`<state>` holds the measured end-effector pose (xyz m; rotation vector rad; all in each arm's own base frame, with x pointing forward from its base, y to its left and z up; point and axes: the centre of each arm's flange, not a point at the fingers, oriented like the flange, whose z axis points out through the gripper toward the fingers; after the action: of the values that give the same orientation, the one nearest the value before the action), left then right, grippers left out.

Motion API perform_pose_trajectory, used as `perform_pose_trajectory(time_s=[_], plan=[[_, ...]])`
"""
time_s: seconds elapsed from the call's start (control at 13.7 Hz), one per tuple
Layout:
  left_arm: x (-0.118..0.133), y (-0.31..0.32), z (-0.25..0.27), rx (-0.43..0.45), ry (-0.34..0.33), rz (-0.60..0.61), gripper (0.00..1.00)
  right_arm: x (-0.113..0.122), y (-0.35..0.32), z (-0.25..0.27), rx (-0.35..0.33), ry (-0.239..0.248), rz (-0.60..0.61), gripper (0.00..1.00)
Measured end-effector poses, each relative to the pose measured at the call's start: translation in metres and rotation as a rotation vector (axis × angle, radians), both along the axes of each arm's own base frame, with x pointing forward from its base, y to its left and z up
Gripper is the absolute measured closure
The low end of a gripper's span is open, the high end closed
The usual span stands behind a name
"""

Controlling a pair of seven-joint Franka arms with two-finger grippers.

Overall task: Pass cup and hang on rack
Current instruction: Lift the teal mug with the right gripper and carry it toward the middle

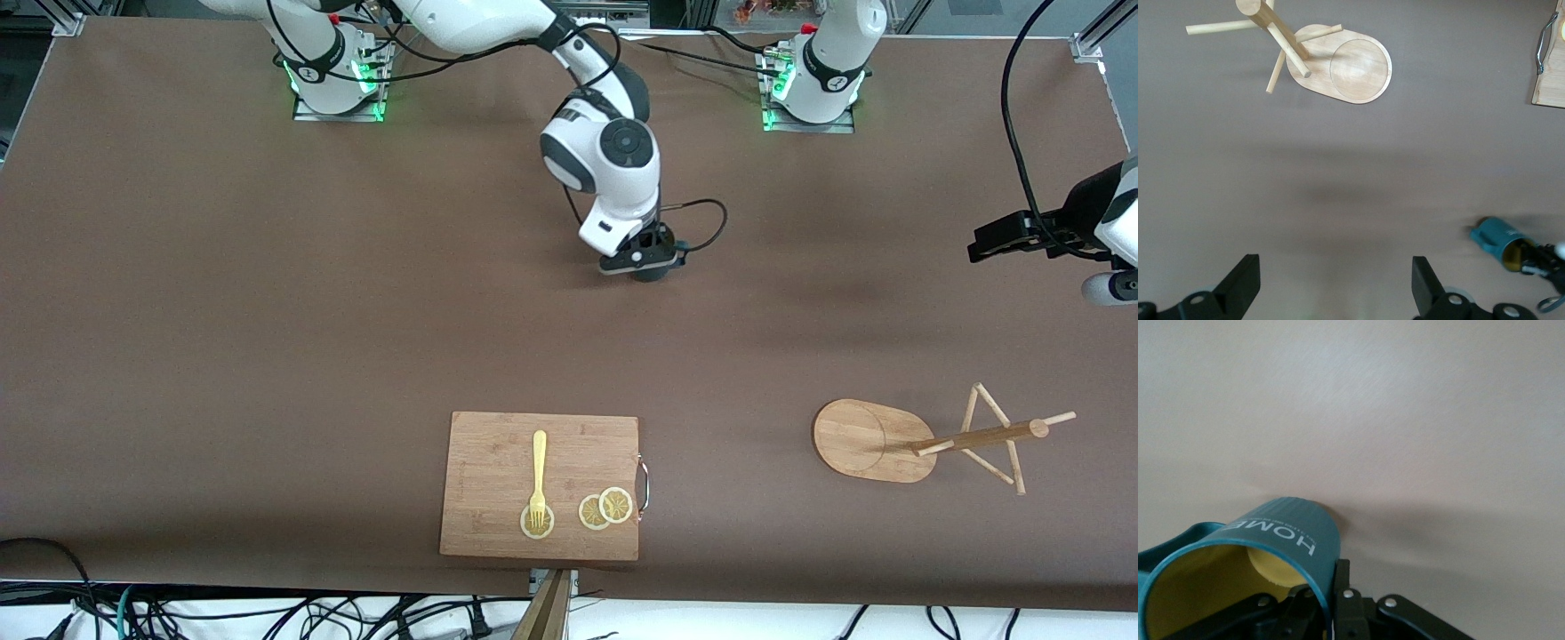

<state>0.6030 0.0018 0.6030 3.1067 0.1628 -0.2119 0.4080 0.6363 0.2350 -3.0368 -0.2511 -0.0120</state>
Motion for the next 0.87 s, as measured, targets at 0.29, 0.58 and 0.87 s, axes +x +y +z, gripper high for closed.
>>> perform_pose_trajectory(time_s=[0.29, 0.58, 0.87], plan=[[0.0, 0.0, 0.0, 0.0, 0.0, 0.0, 0.0, -0.03, 0.018, -0.014, -0.027, -0.018, 0.032, 0.96], [0.0, 0.0, 0.0, 0.0, 0.001, 0.001, 0.0, -0.039, 0.024, -0.013, -0.029, -0.026, 0.033, 0.85], [0.0, 0.0, 0.0, 0.0, 0.001, 0.0, 0.0, -0.031, 0.025, 0.004, -0.027, -0.035, 0.023, 0.45]])
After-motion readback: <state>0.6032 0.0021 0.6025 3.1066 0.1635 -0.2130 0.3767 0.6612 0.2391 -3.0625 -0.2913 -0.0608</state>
